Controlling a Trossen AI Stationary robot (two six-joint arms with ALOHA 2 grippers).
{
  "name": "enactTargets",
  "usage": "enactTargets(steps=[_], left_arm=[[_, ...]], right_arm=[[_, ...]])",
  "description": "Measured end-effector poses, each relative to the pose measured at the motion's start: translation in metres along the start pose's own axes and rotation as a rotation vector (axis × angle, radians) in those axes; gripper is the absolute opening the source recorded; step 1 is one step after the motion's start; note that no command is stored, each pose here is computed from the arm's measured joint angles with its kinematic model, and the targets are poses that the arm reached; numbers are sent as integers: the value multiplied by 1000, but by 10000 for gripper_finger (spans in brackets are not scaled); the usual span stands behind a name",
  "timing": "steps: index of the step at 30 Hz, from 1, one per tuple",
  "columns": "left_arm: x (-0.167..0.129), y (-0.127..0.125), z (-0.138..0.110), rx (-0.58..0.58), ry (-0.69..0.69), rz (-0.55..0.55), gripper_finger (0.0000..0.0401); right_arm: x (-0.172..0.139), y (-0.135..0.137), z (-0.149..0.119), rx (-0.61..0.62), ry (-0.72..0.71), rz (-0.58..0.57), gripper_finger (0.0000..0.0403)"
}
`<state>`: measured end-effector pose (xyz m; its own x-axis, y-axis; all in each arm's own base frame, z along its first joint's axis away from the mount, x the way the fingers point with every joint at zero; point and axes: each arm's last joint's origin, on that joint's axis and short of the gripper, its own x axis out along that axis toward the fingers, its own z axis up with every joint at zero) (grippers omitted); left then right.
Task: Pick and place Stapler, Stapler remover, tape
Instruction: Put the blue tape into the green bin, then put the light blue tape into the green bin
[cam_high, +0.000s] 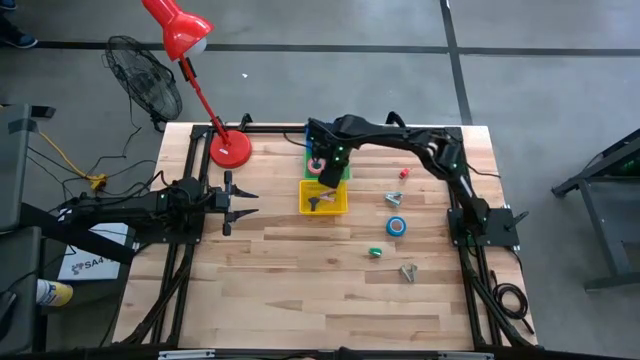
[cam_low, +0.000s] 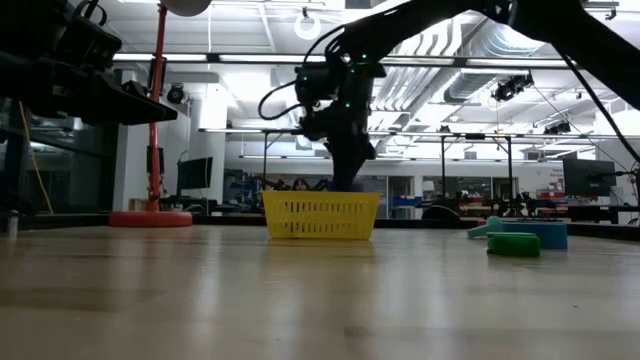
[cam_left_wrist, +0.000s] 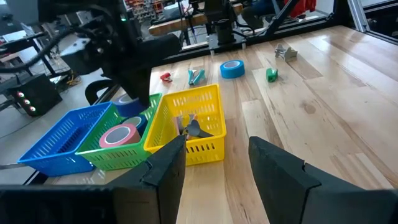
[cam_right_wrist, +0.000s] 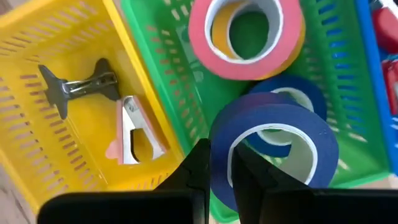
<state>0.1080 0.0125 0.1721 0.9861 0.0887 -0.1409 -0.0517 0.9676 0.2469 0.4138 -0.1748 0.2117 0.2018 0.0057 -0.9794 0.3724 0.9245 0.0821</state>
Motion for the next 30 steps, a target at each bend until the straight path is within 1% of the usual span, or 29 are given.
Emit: enactTargets(steps=[4, 10, 19, 24, 30], left_arm=[[0, 0, 0, 0, 0, 0, 172], [0, 0, 0, 0, 0, 0, 172], [0, 0, 0, 0, 0, 0, 172], [0, 0, 0, 0, 0, 0, 172], [0, 0, 0, 0, 0, 0, 172]], right_arm=[[5, 2, 1, 5, 2, 0, 29], [13, 0, 2, 26, 7, -51, 29], [13, 0, 3, 20, -2, -48, 43], [13, 1, 4, 5, -11, -45, 72], [13, 2, 4, -6, -13, 5, 135]])
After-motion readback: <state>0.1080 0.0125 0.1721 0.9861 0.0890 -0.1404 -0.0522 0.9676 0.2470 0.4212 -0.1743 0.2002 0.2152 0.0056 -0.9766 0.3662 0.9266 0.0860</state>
